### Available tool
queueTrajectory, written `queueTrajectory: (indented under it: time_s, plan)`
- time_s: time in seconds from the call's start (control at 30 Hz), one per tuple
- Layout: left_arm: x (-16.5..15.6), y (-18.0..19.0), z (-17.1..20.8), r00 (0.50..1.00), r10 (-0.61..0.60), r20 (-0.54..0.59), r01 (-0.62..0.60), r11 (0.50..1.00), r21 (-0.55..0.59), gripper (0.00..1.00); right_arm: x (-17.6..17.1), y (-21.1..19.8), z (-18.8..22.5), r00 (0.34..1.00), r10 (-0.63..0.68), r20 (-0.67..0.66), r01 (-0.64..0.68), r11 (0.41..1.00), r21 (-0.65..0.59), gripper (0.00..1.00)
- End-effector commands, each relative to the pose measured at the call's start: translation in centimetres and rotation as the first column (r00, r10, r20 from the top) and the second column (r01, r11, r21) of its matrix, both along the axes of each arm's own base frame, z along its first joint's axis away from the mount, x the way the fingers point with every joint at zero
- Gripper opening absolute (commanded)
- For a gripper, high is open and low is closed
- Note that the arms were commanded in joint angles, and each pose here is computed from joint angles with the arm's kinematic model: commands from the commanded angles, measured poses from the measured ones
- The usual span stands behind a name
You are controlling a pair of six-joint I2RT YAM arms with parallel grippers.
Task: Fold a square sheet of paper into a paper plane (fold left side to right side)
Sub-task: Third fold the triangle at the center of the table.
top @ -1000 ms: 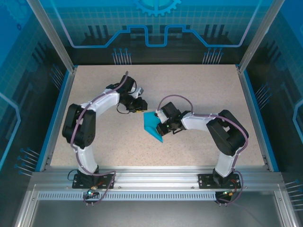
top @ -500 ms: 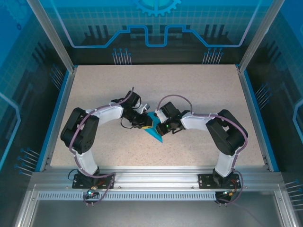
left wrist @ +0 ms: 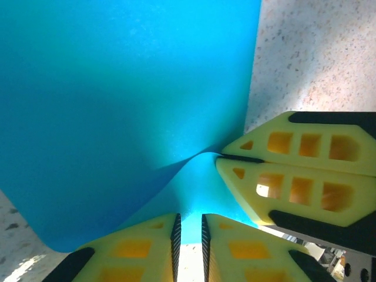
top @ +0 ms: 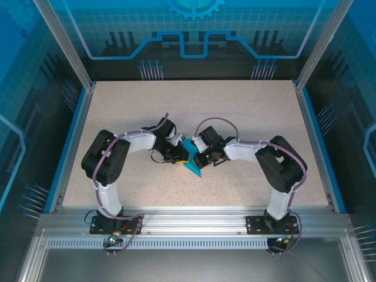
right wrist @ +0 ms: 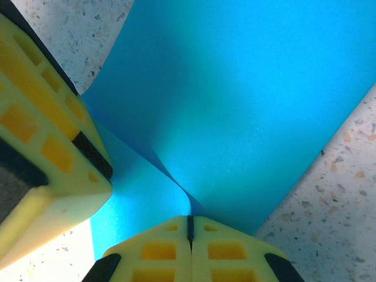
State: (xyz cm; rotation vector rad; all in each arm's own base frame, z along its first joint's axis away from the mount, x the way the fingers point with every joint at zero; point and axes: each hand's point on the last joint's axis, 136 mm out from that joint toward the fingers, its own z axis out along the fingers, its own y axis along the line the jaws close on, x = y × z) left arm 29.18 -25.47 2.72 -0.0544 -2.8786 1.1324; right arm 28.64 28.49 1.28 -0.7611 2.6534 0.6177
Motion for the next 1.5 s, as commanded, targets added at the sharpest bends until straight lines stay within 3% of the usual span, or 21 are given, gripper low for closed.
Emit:
queueTrajectory:
  time_s: [0.0, 0.33, 0.57, 0.7, 0.8, 1.03, 1.47]
  plan:
    - [-0.8, 0.5, -1.5, 1.000, -0.005, -0.023, 0.006, 0.999, 0.042, 0.20, -2.9, -1.8, -3.4, 0.993, 0.019, -0.113, -0.033, 0.992, -0.118, 0.03]
    - [-1.1, 1.4, -3.3, 0.999, 0.006, -0.047, -0.001, 0.994, 0.106, 0.20, -2.3, -1.5, -2.5, 0.995, 0.014, -0.096, -0.024, 0.995, -0.096, 0.06]
    - [-1.7, 2.0, -4.6, 0.997, 0.006, -0.071, 0.004, 0.990, 0.141, 0.19, 0.2, -1.4, 2.0, 0.997, -0.058, -0.047, 0.058, 0.998, -0.003, 0.29]
    - [-1.8, 2.0, -5.0, 0.997, 0.007, -0.078, 0.004, 0.989, 0.145, 0.19, 0.8, -2.0, 4.7, 0.994, -0.104, -0.033, 0.106, 0.993, 0.047, 0.34]
    - [-1.7, 2.0, -4.9, 0.997, 0.007, -0.075, 0.004, 0.990, 0.142, 0.19, -0.3, -2.1, 6.2, 0.993, -0.095, -0.065, 0.100, 0.992, 0.072, 0.34]
    - [-1.6, 2.0, -4.7, 0.998, 0.005, -0.070, 0.005, 0.990, 0.143, 0.19, -4.9, 0.4, 6.7, 0.945, -0.042, -0.325, 0.104, 0.979, 0.175, 0.11]
    - [-1.5, 1.9, -4.6, 0.998, 0.003, -0.065, 0.007, 0.989, 0.148, 0.19, -4.7, 3.0, 3.2, 0.917, -0.076, -0.392, 0.101, 0.994, 0.046, 0.06]
